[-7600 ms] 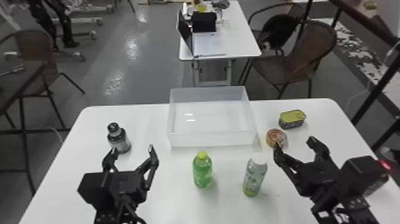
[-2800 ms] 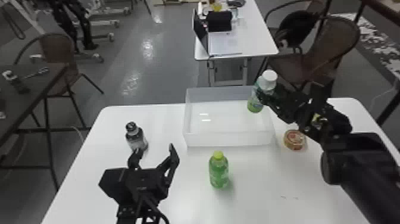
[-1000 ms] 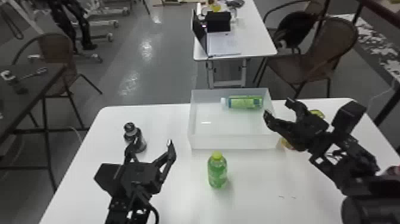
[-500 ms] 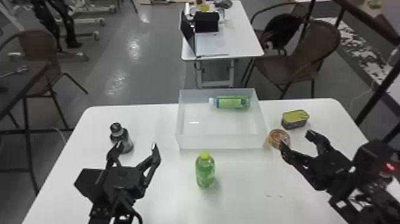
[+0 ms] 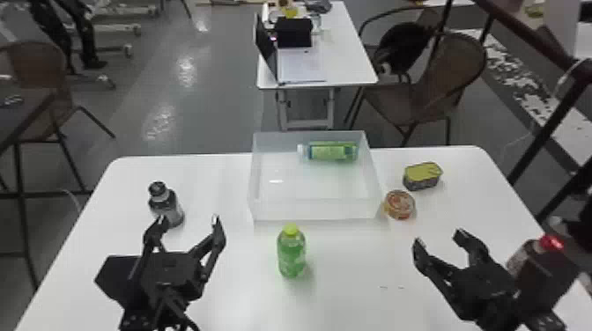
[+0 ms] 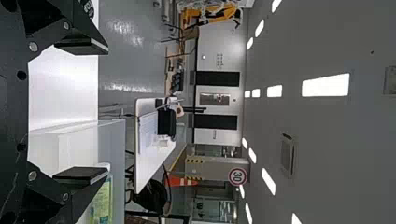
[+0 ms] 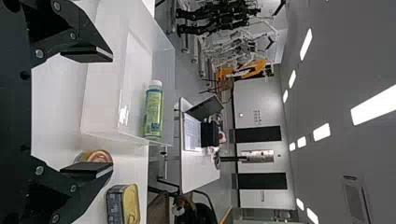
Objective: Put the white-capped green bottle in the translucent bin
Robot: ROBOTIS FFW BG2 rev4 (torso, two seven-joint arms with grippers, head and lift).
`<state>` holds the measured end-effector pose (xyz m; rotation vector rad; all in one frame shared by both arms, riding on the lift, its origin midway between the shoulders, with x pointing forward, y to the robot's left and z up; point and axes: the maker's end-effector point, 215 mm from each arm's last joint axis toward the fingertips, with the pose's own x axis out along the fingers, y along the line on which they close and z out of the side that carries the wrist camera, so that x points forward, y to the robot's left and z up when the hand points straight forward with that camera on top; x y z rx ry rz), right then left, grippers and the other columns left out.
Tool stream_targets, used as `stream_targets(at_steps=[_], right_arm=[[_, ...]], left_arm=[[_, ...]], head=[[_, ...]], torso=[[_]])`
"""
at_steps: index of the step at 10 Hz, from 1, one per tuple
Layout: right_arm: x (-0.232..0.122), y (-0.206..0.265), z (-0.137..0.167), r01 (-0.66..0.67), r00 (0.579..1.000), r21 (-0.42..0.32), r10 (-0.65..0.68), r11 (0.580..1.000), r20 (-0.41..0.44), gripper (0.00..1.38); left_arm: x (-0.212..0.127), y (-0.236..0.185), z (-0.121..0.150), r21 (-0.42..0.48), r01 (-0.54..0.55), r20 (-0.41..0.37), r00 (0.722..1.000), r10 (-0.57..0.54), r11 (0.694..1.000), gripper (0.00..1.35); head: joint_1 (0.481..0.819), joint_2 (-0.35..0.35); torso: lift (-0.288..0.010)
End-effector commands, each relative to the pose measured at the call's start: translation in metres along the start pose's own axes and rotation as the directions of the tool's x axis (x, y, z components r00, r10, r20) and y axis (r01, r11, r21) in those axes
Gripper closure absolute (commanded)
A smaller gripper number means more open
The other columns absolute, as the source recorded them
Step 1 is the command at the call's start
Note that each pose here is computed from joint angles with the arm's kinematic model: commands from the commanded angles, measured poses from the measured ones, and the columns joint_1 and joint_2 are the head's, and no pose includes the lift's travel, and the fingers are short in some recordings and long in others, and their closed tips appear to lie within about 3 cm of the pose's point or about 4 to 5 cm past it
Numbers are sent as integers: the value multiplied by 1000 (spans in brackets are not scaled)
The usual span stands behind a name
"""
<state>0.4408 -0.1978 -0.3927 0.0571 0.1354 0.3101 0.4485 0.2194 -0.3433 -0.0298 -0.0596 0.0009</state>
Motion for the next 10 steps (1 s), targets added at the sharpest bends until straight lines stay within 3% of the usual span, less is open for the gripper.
stream_targets(at_steps=[1,4,5,6,8,9,10], right_arm=[[3,-2,8,4,1000,-12,-4,1000,13,438],[-1,-9,20,92,996,-28,-92,995,17,440],[-15,-15,8,200,980,31,-199,979,-12,437],[-17,-7,0,219,976,116,-217,969,-31,435],[14,25,47,20,992,70,-28,997,123,412],[18,25,64,17,989,-12,-15,1000,149,417],[12,20,53,68,992,15,-69,998,102,440]], left_arm=[[-1,-1,-1,-7,-5,-3,1000,4,1000,360],[1,-3,-1,-7,-4,-5,1000,4,1000,361],[1,-3,-1,-10,-10,-4,1000,10,1000,360],[1,-3,-1,-10,-11,-4,1000,11,1000,361],[1,-7,-5,-14,-6,-19,1000,6,1000,361],[3,-10,-5,-20,-3,-20,1000,3,1000,361],[2,-10,-5,-34,-15,-19,1000,15,999,361]], head=[[695,28],[695,19],[695,13],[695,-3],[695,8],[695,44],[695,52]], torso=[[-19],[-19],[-19],[-19],[-19],[-19],[-19]])
